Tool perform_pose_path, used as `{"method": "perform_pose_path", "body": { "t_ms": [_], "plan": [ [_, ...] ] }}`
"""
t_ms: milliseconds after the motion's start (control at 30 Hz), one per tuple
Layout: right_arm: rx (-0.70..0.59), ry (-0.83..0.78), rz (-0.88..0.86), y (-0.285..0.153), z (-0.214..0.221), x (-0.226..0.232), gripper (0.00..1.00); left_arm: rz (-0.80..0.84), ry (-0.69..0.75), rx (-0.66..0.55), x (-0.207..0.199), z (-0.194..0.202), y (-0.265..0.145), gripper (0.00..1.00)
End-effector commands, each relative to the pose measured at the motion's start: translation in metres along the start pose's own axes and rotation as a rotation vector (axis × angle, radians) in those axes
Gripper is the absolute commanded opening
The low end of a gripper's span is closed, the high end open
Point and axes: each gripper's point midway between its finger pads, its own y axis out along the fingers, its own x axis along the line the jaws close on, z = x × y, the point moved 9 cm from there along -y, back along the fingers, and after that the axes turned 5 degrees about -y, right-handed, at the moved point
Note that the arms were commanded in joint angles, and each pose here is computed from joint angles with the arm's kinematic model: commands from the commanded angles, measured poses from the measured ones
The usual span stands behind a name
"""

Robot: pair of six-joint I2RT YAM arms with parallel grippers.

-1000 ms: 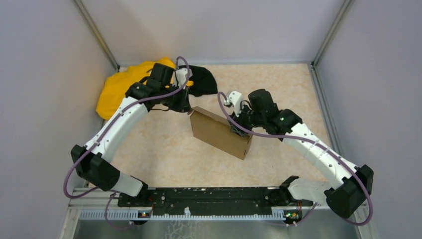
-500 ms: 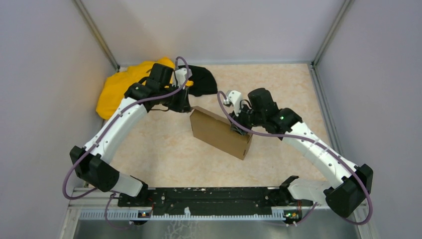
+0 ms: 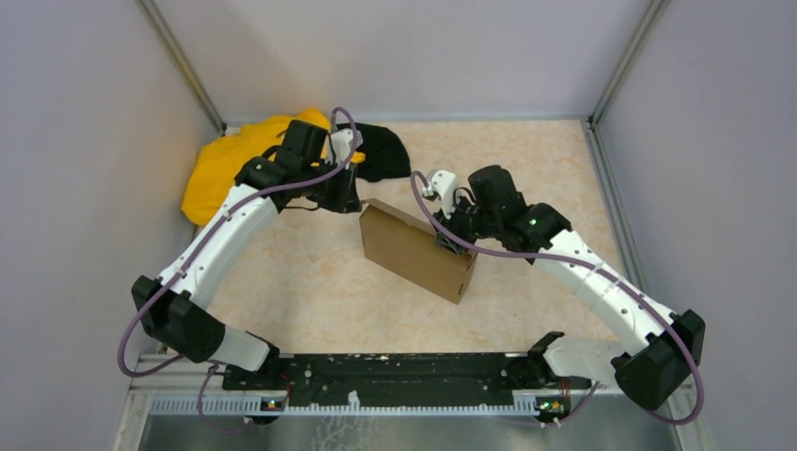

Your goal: Fold the paper box

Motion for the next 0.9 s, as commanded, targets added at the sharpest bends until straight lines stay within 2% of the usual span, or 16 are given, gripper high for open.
{"method": "perform_pose_path", "body": {
  "t_ms": [0, 67, 133, 300, 500, 600, 700, 867],
  "plan": [
    [-0.066, -0.007, -0.006, -0.007, -0.02, 0.001, 0.34, 0.028, 0.0, -0.02, -0.004, 0.001, -0.006, 0.23],
    [-0.064, -0.004, -0.005, -0.007, -0.02, 0.0, 0.37, 0.03, 0.0, -0.016, -0.003, 0.002, -0.005, 0.23],
    [-0.067, 0.0, 0.003, -0.008, -0.021, 0.0, 0.5, 0.031, 0.0, -0.011, -0.003, 0.003, -0.003, 0.23],
    [-0.104, 0.0, 0.024, -0.014, -0.026, 0.0, 0.69, 0.033, 0.008, -0.011, -0.002, 0.005, -0.002, 0.24],
    [-0.201, 0.003, 0.088, -0.029, -0.031, 0.002, 0.98, 0.016, 0.029, -0.034, -0.001, 0.005, -0.007, 0.37],
    [-0.25, -0.004, 0.118, -0.035, -0.022, 0.006, 0.99, 0.0, 0.043, -0.066, -0.001, 0.004, -0.014, 0.47],
    [-0.277, -0.039, 0.064, -0.037, -0.018, 0.014, 0.99, -0.011, 0.049, -0.097, -0.001, 0.002, -0.02, 0.56],
    [-0.149, -0.045, -0.031, -0.028, -0.013, 0.015, 0.99, -0.027, 0.039, -0.103, 0.001, 0.004, -0.021, 0.67]
  ]
}}
